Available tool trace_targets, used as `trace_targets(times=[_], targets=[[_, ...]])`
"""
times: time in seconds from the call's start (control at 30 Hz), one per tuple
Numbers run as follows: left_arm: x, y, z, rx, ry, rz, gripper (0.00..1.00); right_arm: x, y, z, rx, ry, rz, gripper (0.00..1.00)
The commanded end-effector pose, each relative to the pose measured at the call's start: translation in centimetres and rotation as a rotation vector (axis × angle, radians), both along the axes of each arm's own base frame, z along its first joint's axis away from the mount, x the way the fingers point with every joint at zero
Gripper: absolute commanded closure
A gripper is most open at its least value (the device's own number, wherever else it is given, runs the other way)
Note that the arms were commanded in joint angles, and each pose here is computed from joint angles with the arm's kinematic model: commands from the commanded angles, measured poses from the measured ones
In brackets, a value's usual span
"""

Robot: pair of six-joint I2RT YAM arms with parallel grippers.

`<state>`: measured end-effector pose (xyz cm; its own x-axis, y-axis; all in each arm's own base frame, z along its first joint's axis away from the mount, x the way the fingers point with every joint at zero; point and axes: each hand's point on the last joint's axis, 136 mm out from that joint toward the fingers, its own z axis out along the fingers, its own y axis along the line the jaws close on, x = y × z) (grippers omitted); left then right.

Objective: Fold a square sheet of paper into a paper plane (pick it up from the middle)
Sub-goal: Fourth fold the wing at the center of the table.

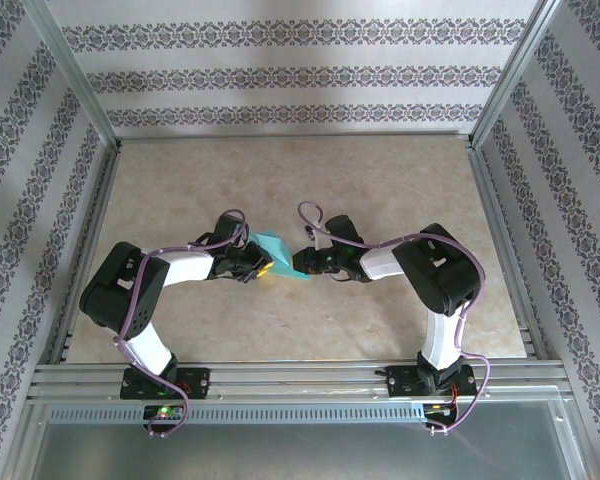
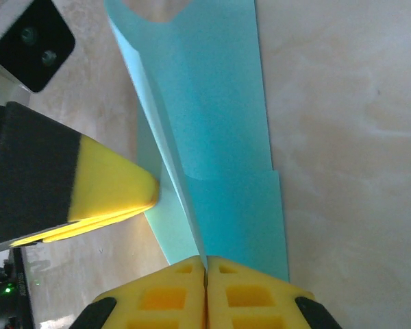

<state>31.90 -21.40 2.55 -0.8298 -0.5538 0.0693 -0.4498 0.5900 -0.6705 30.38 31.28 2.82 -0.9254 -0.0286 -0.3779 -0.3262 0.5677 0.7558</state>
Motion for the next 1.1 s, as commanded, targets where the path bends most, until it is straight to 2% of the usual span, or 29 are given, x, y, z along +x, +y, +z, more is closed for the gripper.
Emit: trace_targets(times=[0.0,0.23,0.53,0.73,1.07], targets=[[1.1,-1.6,2.6,-0.048,-0.082,-0.053,0.80,0.2,0.1,-0.2,0.033,0.041,-0.004,0.91],[1.8,-2.2,3.0,-0.064,-0.107,-0.066,0.74,0.2,0.0,-0.7,0.037,0.078,-0.020,0.91],[1.8,-1.9,1.5,-0.030,-0.073,-0.051,0.58,0.0,0.0,-1.1,0.040,0.108,-0.025,0.91],[1.7,-1.6,0.3,0.014,-0.024,-0.044,0.57,0.0,0.0,-1.2,0.040,0.112,-0.023,0.90],[0.1,-0.1,-2.1,0.166,0.120,-0.063,0.57,-0.1,0.0,-1.2,0.035,0.117,-0.019,0.87]])
